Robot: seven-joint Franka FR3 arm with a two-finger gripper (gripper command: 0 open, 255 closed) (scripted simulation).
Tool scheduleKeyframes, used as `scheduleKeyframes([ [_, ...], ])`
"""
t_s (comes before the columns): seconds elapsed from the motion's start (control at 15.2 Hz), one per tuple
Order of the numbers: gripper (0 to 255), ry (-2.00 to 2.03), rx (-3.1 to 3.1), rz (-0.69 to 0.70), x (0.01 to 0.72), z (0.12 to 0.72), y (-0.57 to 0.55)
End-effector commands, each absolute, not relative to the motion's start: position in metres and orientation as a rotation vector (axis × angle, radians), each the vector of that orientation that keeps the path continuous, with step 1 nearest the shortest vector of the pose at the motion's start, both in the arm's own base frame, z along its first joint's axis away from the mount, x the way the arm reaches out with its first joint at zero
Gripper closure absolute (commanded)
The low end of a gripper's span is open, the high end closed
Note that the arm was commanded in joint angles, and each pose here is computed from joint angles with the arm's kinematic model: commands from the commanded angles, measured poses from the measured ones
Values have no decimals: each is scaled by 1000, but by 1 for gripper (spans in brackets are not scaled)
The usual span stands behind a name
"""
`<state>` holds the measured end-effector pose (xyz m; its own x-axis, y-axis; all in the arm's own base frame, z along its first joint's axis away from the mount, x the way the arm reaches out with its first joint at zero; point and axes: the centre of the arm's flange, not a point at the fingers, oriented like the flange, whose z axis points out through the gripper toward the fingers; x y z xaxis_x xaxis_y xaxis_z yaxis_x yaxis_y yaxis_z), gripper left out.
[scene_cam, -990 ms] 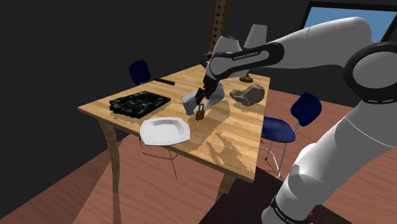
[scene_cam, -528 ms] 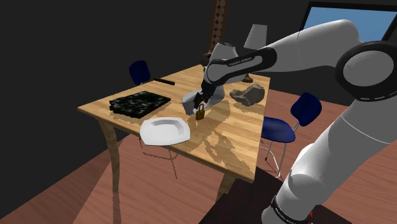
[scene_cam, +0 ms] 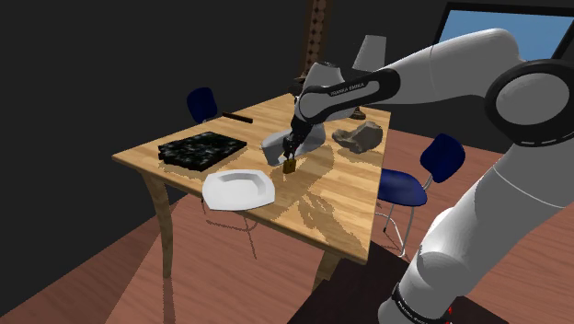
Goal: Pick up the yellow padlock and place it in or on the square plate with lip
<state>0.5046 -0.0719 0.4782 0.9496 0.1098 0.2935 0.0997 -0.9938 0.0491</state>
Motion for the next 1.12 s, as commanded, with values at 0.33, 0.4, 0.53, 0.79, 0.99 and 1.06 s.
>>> scheduleKeyframes([
  [0.33,255,164,3069,461,505,477,-72],
  [0.4,255,165,3069,461,505,477,-72],
  [0.53,255,165,3069,461,504,488,-72],
  [0.79,255,165,3069,461,505,509,-72],
  [0.99,255,165,3069,461,505,525,-72],
  [1.06,255,165,3069,461,505,530,-72],
])
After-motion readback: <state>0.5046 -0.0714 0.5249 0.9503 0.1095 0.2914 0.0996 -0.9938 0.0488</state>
